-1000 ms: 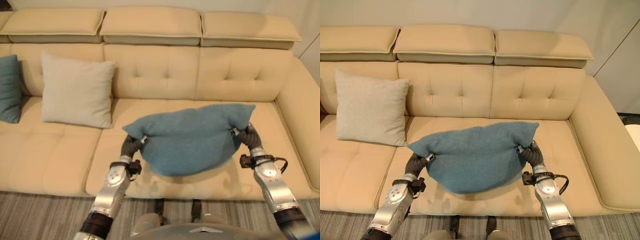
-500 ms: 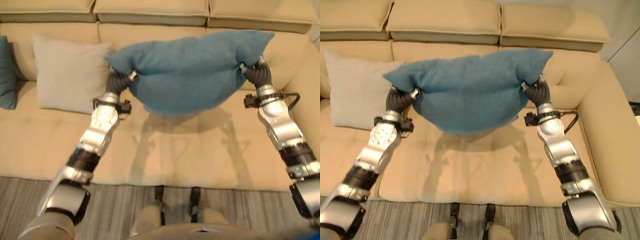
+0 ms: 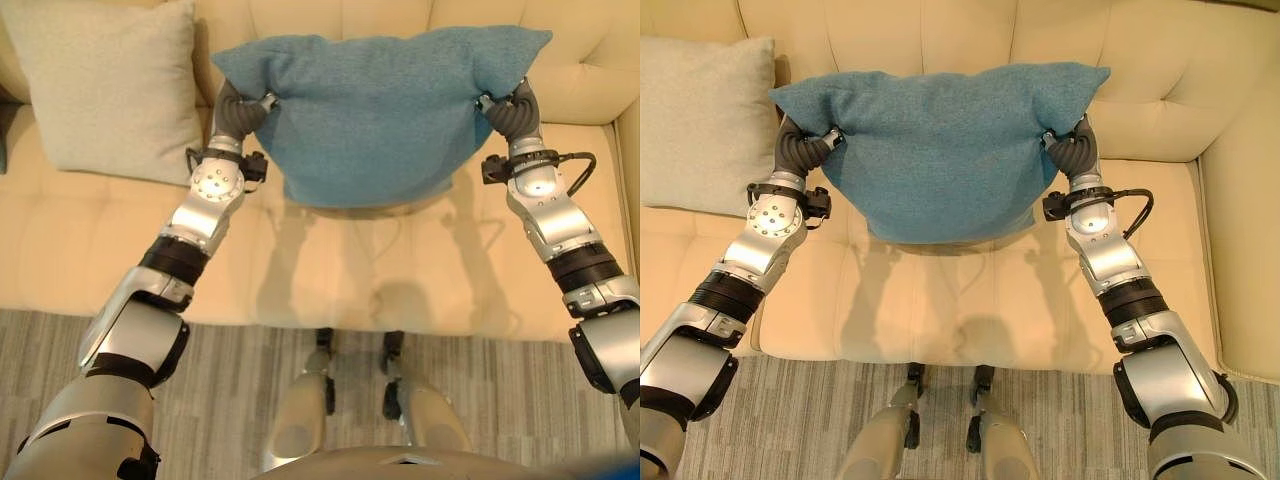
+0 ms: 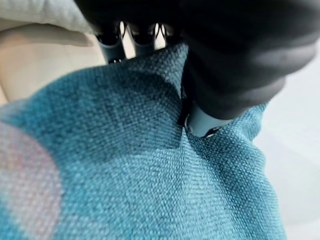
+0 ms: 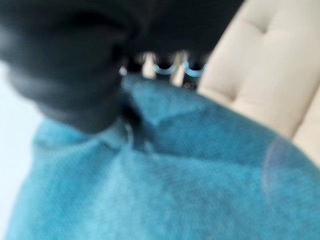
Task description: Pick up all the scattered cushions and arrange them neatly on the sofa.
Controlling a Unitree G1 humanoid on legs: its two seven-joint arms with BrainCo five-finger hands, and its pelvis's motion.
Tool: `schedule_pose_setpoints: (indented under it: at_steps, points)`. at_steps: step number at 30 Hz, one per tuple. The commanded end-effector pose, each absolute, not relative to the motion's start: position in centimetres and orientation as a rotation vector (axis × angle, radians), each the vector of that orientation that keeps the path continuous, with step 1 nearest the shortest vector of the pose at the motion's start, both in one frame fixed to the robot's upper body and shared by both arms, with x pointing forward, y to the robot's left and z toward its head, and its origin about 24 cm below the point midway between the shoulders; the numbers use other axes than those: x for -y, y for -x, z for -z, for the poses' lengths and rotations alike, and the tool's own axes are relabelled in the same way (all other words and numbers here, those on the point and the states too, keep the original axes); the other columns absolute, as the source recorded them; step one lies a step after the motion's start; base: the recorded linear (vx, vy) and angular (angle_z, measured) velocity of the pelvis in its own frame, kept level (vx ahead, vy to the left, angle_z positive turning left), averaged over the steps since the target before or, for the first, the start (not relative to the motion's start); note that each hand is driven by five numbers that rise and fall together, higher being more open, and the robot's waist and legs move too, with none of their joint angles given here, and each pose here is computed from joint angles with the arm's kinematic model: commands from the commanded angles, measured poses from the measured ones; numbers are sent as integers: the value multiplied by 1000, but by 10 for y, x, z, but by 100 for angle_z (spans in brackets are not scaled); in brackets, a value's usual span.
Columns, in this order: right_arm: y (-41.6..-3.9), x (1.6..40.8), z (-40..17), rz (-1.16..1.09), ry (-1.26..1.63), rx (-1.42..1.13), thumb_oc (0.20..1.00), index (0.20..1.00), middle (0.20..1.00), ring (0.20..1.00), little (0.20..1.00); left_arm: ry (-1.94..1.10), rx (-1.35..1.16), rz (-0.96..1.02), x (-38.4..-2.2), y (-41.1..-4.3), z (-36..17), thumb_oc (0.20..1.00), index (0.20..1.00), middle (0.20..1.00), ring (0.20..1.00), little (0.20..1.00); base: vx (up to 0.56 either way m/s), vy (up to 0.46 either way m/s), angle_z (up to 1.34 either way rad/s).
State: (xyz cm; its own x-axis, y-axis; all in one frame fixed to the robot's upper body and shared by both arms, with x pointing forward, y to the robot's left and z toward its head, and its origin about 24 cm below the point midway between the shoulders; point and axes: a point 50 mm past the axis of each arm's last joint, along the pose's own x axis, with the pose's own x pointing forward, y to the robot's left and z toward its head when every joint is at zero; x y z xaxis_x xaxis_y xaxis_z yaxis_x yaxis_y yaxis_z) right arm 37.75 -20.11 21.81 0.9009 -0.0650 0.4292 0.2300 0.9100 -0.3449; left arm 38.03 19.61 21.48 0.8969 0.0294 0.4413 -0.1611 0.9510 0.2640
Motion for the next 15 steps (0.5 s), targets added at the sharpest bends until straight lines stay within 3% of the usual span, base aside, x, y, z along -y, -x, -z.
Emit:
schedule_pose_setpoints:
  at_steps: [1,15]
  points:
    - [-372,217,-282,291,323,645,200,200,200,200,200,-264,649,-302,-234,-376,-281,200,200,200,200,200,0,0,0]
    - [-369,215,-310,321,300,735,200,200,200,200,200,-203,737,-290,-223,-375,-308,200,200,200,200,200,14,-1,0]
